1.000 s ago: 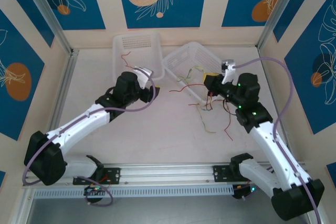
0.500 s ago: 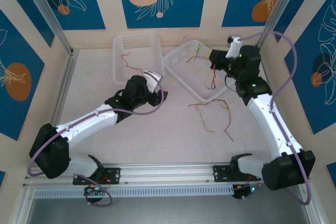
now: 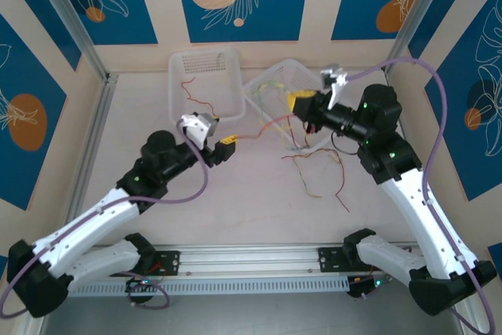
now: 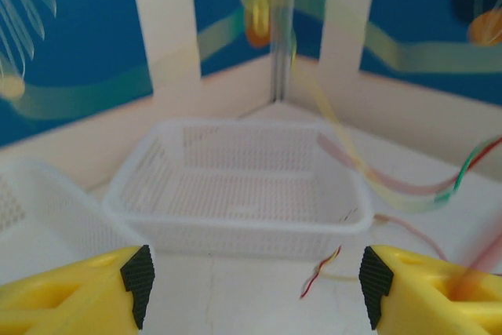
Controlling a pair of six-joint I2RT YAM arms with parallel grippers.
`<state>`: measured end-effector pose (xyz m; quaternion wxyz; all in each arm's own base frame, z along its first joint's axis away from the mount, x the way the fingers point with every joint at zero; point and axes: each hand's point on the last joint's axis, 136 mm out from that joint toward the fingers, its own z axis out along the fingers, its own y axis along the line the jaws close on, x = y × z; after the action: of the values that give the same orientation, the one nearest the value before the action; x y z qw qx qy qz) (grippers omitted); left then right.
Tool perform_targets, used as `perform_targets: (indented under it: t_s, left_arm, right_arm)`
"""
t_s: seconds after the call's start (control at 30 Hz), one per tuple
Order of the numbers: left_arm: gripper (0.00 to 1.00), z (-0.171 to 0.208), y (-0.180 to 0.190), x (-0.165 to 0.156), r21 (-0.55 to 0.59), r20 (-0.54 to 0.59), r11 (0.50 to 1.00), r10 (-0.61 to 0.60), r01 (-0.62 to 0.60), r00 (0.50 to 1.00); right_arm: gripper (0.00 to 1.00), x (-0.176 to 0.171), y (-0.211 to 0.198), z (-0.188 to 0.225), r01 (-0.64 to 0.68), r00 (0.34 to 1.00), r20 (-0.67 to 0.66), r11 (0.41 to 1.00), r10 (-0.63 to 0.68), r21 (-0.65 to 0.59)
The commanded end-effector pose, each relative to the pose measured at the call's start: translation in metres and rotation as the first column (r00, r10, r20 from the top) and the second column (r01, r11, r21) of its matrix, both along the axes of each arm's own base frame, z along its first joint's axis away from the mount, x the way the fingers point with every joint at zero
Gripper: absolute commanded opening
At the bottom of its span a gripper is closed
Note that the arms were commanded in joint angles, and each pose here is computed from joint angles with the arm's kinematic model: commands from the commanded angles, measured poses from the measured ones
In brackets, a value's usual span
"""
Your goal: Untangle the cables
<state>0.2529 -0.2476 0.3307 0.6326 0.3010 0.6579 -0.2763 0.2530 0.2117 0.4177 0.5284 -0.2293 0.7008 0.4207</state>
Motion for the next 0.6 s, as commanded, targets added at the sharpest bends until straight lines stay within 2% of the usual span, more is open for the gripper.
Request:
perform_targets:
  t_s: [0.0,0.2,0.33,0.4,0.5,0.57]
  left_arm:
    - [0.72,0.020,0.001,-0.030,-0.031,0.086,0.992,-0.123,0.126,0.989]
    - [0.65,0.038,0.002,-0.071,-0.062,0.088,0.954,-0.287,0.293,0.954]
    - [0.64,0.042,0.004,-0.080,-0.073,0.071,0.940,-0.329,0.333,0.942]
    - [0.63,0.048,0.007,-0.083,-0.082,0.085,0.935,-0.340,0.346,0.937]
    - [0.60,0.057,0.008,-0.089,-0.097,0.108,0.917,-0.377,0.387,0.920]
    - [0.57,0.043,-0.002,-0.090,-0.036,0.041,0.900,-0.434,0.435,0.900]
  right_arm:
    - [0.00,-0.017,0.016,-0.033,-0.119,0.993,-0.006,0.990,0.119,-0.070]
    - [0.00,-0.008,0.020,-0.076,-0.079,0.997,-0.010,0.989,0.078,-0.123]
    - [0.00,0.005,0.016,-0.092,-0.015,1.000,-0.016,0.988,0.013,-0.153]
    - [0.00,0.003,0.017,-0.096,-0.026,1.000,0.002,0.985,0.027,-0.170]
    - [0.00,0.015,0.009,-0.101,0.042,0.999,-0.015,0.982,-0.045,-0.184]
    - [0.00,0.027,-0.005,-0.094,0.124,0.990,-0.050,0.980,-0.133,-0.156]
